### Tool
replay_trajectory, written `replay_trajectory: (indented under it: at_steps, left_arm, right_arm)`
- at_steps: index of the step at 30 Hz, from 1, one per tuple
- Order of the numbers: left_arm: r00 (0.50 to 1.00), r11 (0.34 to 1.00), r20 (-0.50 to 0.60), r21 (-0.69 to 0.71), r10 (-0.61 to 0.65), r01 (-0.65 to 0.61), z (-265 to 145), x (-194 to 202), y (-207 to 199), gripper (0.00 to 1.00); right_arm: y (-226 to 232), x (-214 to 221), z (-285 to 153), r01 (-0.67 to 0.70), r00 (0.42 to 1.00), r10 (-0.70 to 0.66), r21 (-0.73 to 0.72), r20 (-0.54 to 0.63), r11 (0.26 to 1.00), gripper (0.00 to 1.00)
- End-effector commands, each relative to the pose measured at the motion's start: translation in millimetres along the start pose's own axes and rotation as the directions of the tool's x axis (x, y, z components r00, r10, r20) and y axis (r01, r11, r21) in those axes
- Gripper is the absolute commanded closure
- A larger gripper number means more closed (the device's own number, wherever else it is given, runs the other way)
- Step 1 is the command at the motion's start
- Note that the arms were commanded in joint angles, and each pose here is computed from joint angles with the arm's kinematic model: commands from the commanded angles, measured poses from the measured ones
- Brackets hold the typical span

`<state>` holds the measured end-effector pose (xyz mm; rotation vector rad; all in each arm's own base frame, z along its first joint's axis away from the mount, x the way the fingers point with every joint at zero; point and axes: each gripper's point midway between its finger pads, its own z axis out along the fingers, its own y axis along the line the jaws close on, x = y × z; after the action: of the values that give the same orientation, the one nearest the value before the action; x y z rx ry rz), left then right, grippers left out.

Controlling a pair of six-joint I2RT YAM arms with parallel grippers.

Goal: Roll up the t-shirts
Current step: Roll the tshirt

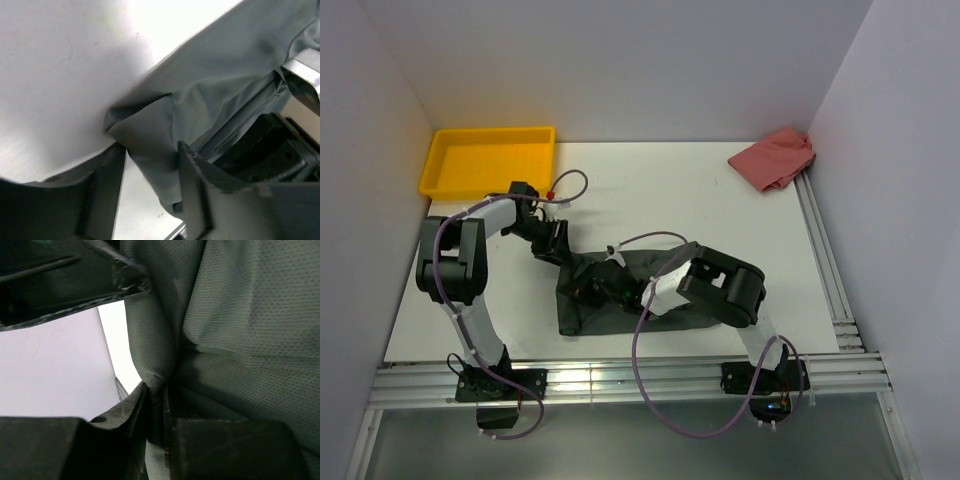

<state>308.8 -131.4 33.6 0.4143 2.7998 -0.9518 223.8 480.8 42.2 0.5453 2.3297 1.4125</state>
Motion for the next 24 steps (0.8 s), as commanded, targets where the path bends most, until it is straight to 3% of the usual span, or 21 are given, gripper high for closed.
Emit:
replay_trajectory:
  at_steps: [1, 5, 6, 8, 12, 24]
  left_arm:
    - [1.0, 1.0, 0.002, -0.012, 0.015, -0.015, 10.7, -2.7, -1.7, 0.52]
    - [1.0, 0.999, -0.023, -0.047, 0.016, -0.017, 16.0, -1.3, -2.0, 0.73]
    - [0.999, 0.998, -0.027, -0.062, 0.018, -0.02, 15.9, -1.4, -0.5, 0.76]
    - [0.999, 0.997, -0.027, -0.078, 0.026, -0.028, 14.6, -2.4, -0.8, 0.8]
    - [0.999, 0.994, -0.036, -0.101, 0.036, -0.04, 13.3, -2.4, -0.5, 0.82]
    - [0.998, 0.991, -0.046, -0.125, 0.047, -0.053, 12.6, -2.0, -1.4, 0.82]
  right_arm:
    - [8.9, -3.5, 0.6, -0.025, 1.0, 0.025, -0.028, 0.007, 0.999, 0.81]
    - [7.8, -7.6, 4.1, 0.056, 0.998, -0.058, 0.091, 0.026, 0.994, 0.64]
    - [-10.0, -8.9, 0.5, 0.088, 0.994, -0.098, 0.195, 0.042, 0.977, 0.59]
    - [3.5, -11.6, -1.5, 0.141, 0.986, -0.158, 0.233, 0.057, 0.962, 0.54]
    - [-4.7, -21.2, -20.2, 0.217, 0.957, -0.276, 0.408, 0.093, 0.887, 0.49]
    - [5.0, -6.1, -46.8, 0.361, 0.882, -0.469, 0.58, 0.042, 0.731, 0.46]
